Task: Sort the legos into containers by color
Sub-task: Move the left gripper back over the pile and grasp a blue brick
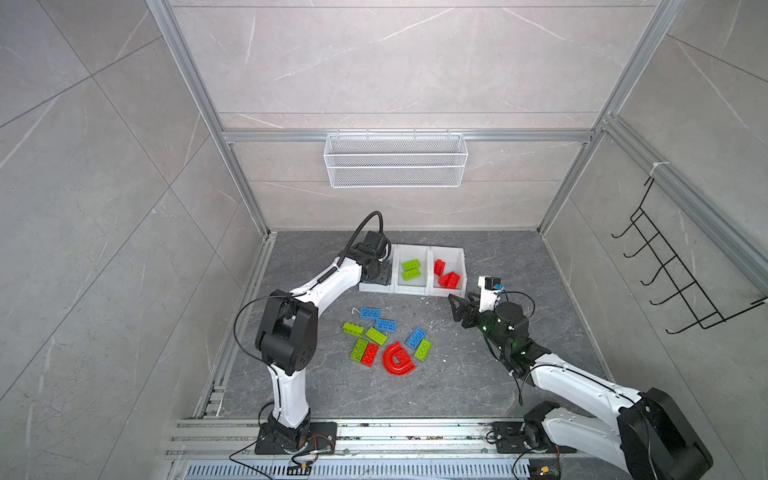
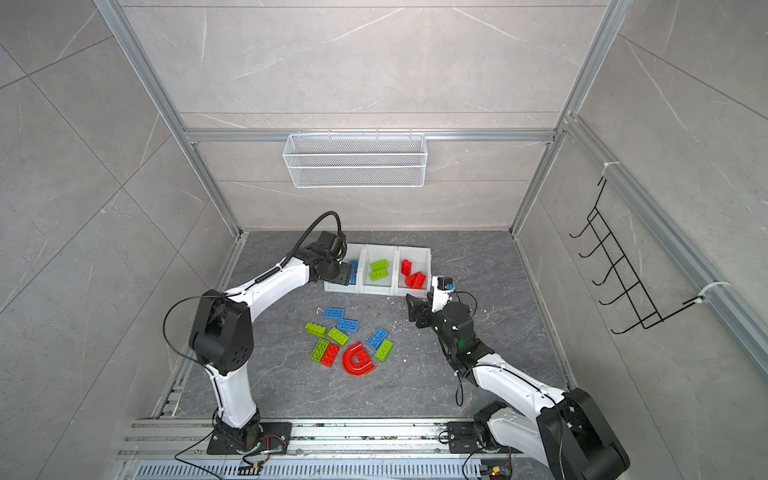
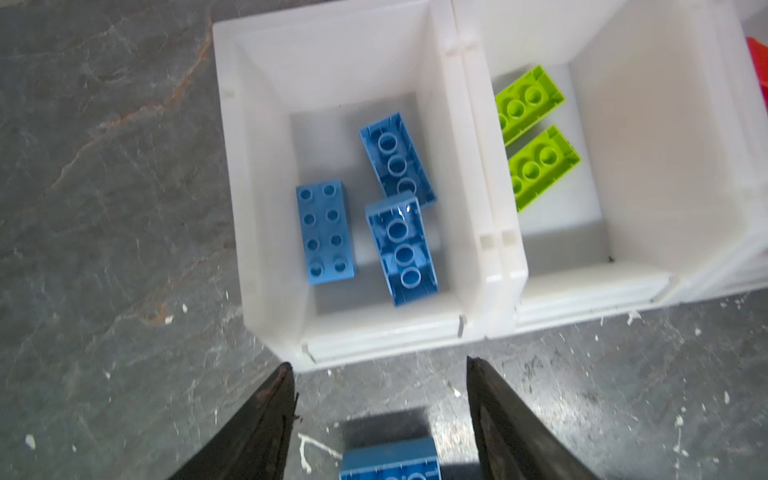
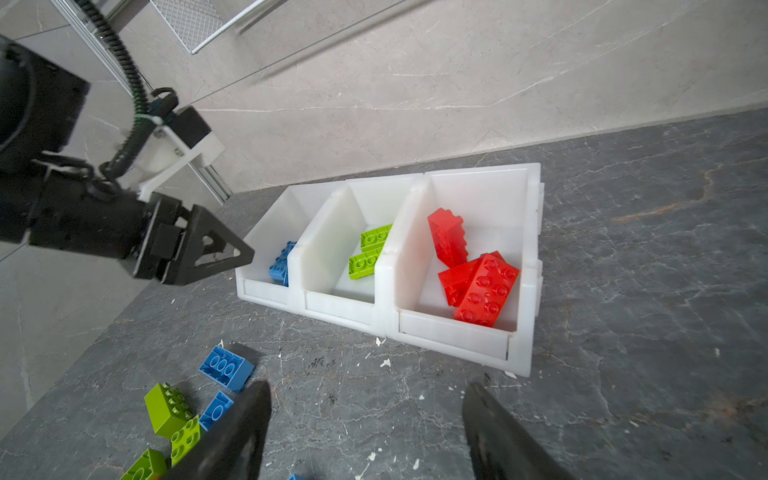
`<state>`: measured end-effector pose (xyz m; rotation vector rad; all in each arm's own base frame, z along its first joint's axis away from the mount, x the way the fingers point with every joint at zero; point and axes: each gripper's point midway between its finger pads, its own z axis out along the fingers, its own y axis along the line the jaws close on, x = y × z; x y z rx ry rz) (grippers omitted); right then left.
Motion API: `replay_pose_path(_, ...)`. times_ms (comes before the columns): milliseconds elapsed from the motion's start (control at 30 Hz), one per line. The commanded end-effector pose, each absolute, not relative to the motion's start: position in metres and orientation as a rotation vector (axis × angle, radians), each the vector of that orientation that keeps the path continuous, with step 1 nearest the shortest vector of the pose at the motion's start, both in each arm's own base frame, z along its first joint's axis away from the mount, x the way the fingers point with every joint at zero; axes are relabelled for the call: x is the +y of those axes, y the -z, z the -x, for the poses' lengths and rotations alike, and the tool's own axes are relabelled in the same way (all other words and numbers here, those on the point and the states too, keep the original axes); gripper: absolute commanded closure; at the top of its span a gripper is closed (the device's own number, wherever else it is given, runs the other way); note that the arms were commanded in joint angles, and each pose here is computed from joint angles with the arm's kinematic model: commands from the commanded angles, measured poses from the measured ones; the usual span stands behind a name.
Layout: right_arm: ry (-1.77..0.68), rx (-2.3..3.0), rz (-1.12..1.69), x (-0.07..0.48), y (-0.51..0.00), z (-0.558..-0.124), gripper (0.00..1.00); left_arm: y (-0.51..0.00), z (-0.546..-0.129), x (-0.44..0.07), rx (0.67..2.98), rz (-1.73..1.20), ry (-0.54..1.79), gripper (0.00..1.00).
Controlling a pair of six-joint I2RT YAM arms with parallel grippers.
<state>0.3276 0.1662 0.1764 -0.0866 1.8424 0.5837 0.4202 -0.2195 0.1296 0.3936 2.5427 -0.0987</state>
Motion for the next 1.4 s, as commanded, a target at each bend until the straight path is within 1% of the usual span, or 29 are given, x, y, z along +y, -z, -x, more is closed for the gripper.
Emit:
replay_pose_path(0,-0.589,1.834,0.115,0.173,-0.184,-0.33,0.25,-0.148,-0.368,-0.233,2.553,-0.381,0.189,0.29)
replay_pose_path(133,-0.595,1.84,0.112,0.174,-0.181,-0.331,0.25,-0.128,-0.317,-0.243,2.608,-0.379,0.201,0.26)
replay_pose_path(200,-0.599,1.837,0.113,0.175,-0.182,-0.33,0.25,-0.119,-0.299,-0.248,2.618,-0.382,0.191,0.23)
replay_pose_path(267,-0.598,1.839,0.112,0.174,-0.182,-0.33,0.25,-0.111,-0.286,-0.251,2.628,-0.371,0.176,0.21)
replay_pose_path(367,-0.601,1.838,0.112,0.175,-0.182,-0.331,0.25,-0.101,-0.278,-0.249,2.629,-0.339,0.179,0.2)
replay_pose_path(633,-0.598,1.839,0.115,0.175,-0.181,-0.331,0.25,-0.079,-0.28,-0.251,2.625,-0.365,0.165,0.19)
replay_pose_path(833,-0.593,1.837,0.11,0.174,-0.182,-0.331,0.24,-0.077,-0.294,-0.253,2.566,-0.391,0.121,0.19)
replay_pose_path(1067,-0.586,1.832,0.105,0.172,-0.183,-0.33,0.24,-0.066,-0.309,-0.254,2.585,-0.415,0.066,0.19)
replay_pose_path(1233,-0.587,1.831,0.106,0.172,-0.184,-0.331,0.23,-0.059,-0.317,-0.251,2.603,-0.396,0.058,0.15)
replay_pose_path(1367,-0.587,1.831,0.106,0.172,-0.184,-0.331,0.23,-0.053,-0.32,-0.246,2.612,-0.389,0.041,0.15)
